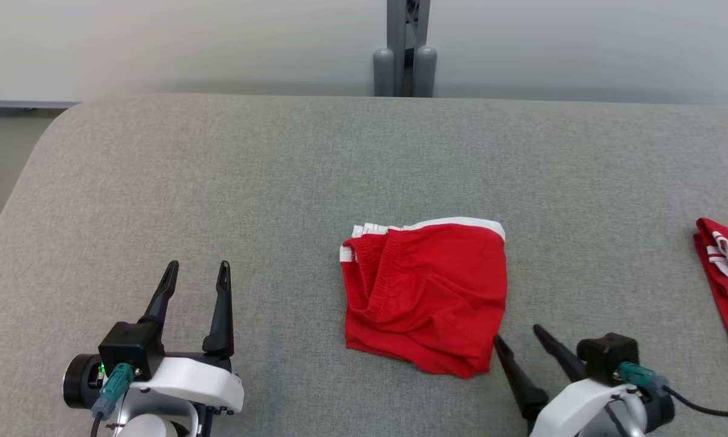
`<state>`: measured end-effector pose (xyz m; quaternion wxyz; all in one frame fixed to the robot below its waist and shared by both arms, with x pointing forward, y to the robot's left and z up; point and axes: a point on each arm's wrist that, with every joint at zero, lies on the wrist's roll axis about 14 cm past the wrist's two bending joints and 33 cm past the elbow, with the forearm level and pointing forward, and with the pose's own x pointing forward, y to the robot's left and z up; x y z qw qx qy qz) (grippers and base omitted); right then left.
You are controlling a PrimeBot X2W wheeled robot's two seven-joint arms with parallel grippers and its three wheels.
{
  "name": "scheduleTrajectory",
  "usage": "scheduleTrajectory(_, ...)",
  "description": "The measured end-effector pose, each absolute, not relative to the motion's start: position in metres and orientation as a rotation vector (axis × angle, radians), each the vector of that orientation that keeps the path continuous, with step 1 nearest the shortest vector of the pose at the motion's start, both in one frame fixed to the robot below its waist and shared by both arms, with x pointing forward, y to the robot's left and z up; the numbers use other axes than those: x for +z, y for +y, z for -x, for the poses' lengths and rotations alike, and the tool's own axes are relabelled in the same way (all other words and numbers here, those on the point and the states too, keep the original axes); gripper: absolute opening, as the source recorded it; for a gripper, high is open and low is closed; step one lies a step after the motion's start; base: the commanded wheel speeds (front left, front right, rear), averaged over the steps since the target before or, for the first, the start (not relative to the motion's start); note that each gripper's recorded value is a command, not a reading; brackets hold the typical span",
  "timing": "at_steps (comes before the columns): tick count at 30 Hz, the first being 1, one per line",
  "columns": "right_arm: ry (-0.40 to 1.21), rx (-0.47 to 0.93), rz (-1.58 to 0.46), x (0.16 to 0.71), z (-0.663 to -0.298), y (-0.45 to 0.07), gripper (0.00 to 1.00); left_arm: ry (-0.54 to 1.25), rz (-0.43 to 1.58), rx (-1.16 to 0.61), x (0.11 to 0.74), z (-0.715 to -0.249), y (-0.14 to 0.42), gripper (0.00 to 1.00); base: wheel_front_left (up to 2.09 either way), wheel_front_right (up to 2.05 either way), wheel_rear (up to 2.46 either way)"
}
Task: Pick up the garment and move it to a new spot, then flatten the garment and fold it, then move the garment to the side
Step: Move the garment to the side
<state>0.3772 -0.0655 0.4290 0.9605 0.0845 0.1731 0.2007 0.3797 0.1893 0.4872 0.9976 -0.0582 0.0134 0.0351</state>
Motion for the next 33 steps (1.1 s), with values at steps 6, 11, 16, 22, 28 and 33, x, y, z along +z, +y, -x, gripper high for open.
scheduleTrajectory(6,0.475,0.472,-0.230,0.396,-0.369,-0.036,1.00,0.046,0.114,0.094,0.479,-0.380,0.197,1.00,0.00,0.00,0.00)
scheduleTrajectory(11,0.489,0.463,-0.321,0.389,-0.372,-0.028,1.00,0.053,0.112,0.091,0.475,-0.386,0.196,1.00,0.00,0.00,0.00)
scheduleTrajectory(16,0.485,0.446,-0.495,0.394,-0.375,-0.018,0.00,0.054,0.111,0.073,0.474,-0.393,0.190,1.00,0.00,0.00,0.00)
scheduleTrajectory(22,0.457,0.443,-0.554,0.399,-0.380,-0.011,0.00,0.049,0.112,0.054,0.475,-0.398,0.184,1.00,0.00,0.00,0.00)
scheduleTrajectory(28,0.410,0.431,-0.427,0.396,-0.387,-0.027,0.00,0.040,0.114,0.031,0.477,-0.404,0.177,1.00,0.00,0.00,0.00)
scheduleTrajectory(33,0.399,0.376,-0.292,0.390,-0.385,-0.069,0.00,0.035,0.120,-0.010,0.477,-0.413,0.164,1.00,0.00,0.00,0.00)
